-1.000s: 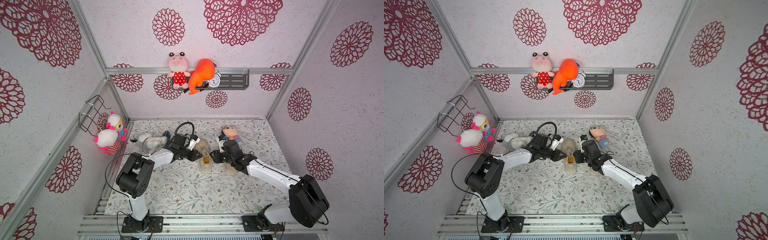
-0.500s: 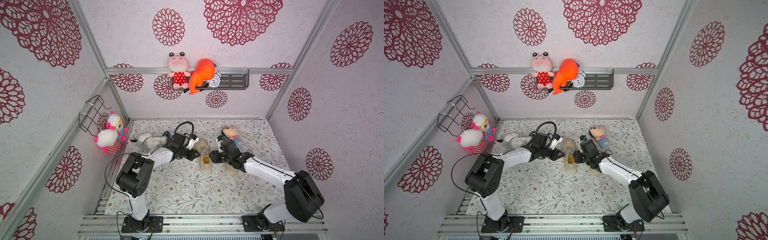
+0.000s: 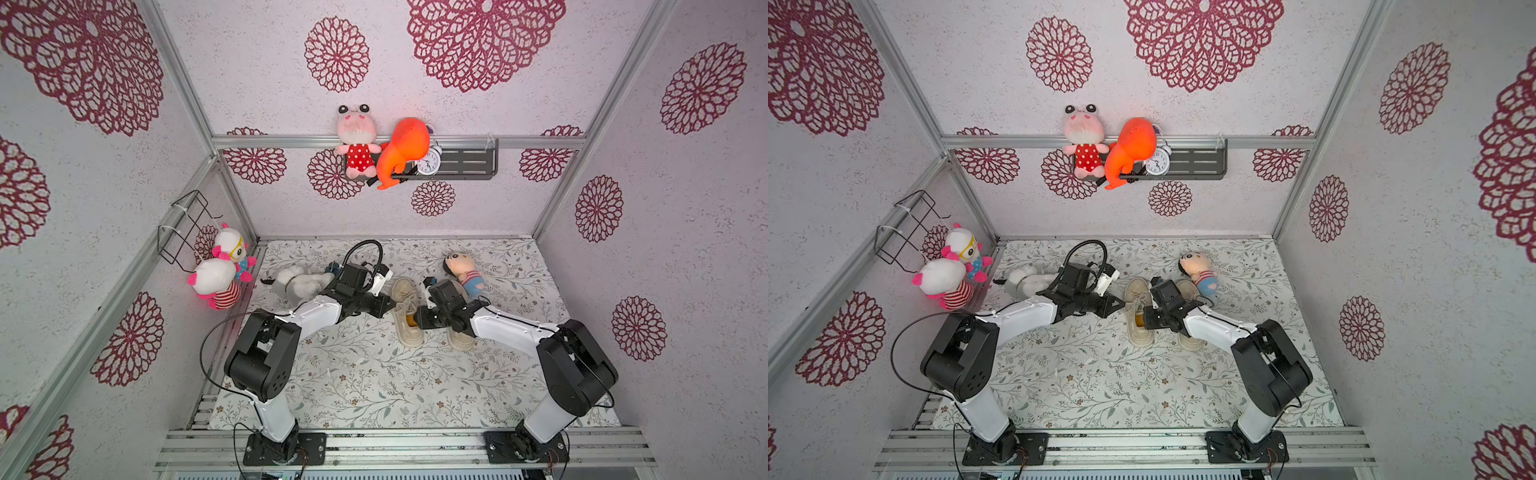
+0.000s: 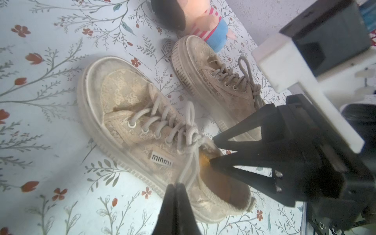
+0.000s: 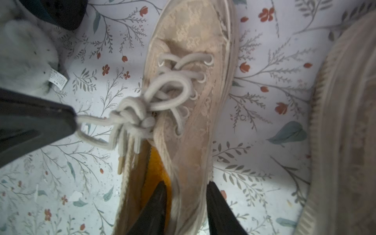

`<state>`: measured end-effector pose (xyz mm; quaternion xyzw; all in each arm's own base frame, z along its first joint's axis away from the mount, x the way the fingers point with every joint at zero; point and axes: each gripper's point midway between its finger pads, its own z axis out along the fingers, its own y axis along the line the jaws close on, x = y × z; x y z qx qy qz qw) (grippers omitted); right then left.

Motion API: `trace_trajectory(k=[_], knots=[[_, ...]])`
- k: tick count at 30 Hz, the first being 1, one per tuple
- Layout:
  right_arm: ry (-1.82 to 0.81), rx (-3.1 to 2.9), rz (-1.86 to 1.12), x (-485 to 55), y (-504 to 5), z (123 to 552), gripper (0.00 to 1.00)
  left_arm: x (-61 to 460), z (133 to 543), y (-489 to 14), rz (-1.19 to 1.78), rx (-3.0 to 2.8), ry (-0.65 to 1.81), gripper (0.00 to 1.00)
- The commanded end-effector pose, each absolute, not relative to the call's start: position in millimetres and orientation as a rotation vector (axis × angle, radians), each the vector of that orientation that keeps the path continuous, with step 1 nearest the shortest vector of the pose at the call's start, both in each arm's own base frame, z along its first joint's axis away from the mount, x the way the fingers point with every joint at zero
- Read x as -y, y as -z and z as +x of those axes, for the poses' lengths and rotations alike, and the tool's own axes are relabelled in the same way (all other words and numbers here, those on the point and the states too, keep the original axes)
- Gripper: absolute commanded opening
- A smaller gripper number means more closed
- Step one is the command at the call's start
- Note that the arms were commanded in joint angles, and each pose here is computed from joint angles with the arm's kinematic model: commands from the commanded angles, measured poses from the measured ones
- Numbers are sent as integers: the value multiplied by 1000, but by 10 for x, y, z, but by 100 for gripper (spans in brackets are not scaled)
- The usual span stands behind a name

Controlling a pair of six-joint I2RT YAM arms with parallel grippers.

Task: Remove the insole from the shoe
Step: Untie the shoelace on the shoe.

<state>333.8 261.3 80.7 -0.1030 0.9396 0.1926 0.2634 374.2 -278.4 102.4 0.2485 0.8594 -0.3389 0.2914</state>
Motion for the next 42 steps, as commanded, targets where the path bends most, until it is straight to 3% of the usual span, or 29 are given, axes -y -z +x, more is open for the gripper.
trace_trajectory(k=[1,7,15,17,22,25,32,38,42], knots=[[-459,-2514,-264,-2565,-899,3404,28,2764,3796,-1185,635,-2237,898,0],[-308,-2503,-288,-2363,-905,3487,14,2821,3766,-1151,657,-2244,906,0],[-226,-2492,-329,-2218,-960,3617,10,2956,3666,-1078,749,-2256,890,0],[-265,-2486,-352,-2272,-977,3617,11,3003,3674,-1100,733,-2246,911,0],[-369,-2477,-327,-2367,-1112,3568,30,3053,3734,-1090,697,-2247,901,0],[-423,-2431,-313,-2382,-1289,3511,36,3005,3795,-1081,664,-2254,852,0],[-502,-2425,-352,-2494,-1406,3327,36,3016,3809,-1136,610,-2237,888,0],[-567,-2430,-356,-2658,-1367,3304,28,3131,3883,-1321,566,-2200,976,0],[-606,-2422,-381,-2772,-1341,3298,33,3159,3925,-1369,559,-2186,988,0]])
